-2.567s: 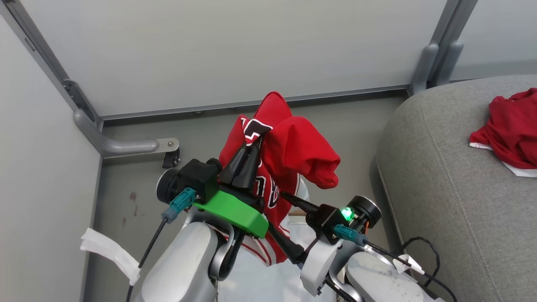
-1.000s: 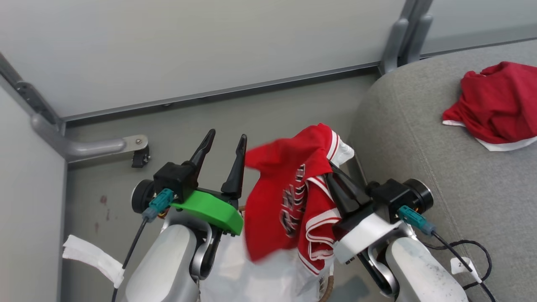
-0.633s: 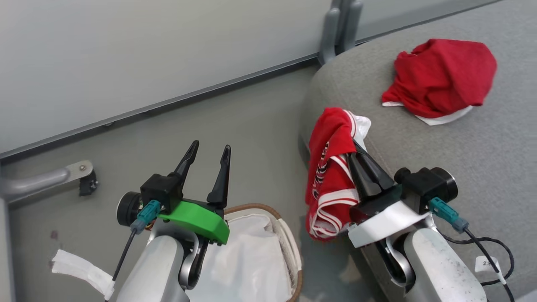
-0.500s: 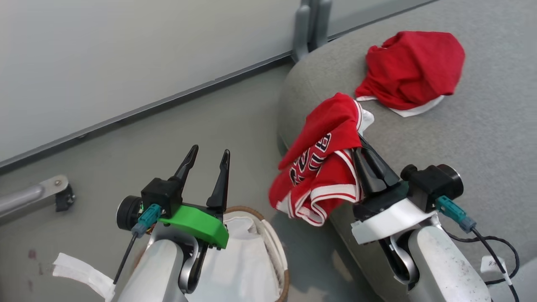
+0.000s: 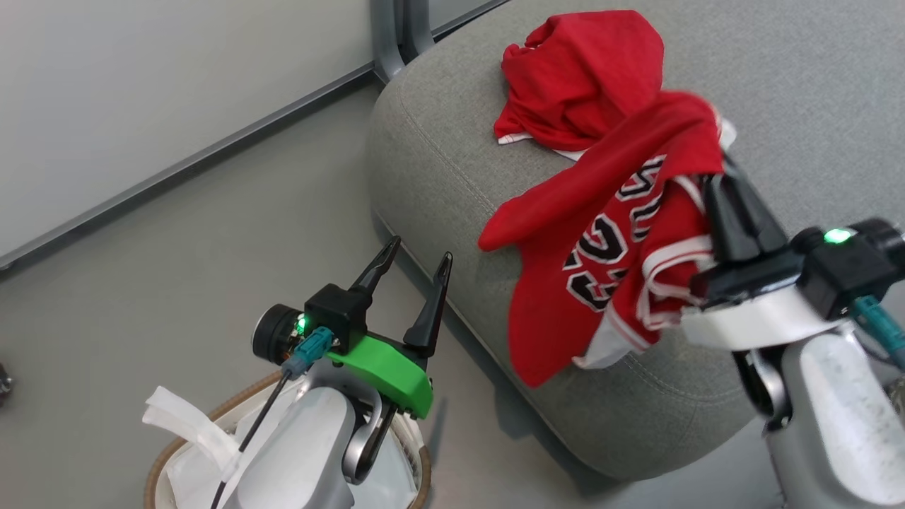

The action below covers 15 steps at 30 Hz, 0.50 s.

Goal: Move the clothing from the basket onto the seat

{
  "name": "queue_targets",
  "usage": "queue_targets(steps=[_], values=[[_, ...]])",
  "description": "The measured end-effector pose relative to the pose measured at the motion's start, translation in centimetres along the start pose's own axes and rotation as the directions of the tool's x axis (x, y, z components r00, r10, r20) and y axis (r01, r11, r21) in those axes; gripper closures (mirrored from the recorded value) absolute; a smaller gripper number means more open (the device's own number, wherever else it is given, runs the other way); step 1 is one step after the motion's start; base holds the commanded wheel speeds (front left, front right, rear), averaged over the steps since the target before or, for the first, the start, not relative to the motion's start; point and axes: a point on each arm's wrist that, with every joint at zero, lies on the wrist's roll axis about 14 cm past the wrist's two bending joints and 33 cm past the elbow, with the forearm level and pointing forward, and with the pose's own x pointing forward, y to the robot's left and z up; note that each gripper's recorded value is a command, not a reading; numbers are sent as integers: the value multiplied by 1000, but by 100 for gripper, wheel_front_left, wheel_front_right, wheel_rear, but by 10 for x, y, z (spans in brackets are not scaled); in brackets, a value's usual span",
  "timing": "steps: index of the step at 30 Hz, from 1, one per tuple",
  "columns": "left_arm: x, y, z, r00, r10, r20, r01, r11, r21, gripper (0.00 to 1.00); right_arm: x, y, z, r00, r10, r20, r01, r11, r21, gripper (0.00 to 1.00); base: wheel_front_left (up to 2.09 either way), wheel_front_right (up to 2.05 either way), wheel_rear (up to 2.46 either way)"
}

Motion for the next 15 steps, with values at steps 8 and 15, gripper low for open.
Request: queue_targets(steps=[8, 15], values=[[5, 6, -22, 998, -41, -43, 40, 999, -16, 0, 68, -34, 82, 972, 107, 209, -32, 942, -335, 100, 3, 3, 3], [8, 27, -33, 998, -31, -46, 29, 999, -35, 0, 137, -56, 124, 953, 163, 255, -4, 848, -530, 100, 0, 0, 0]])
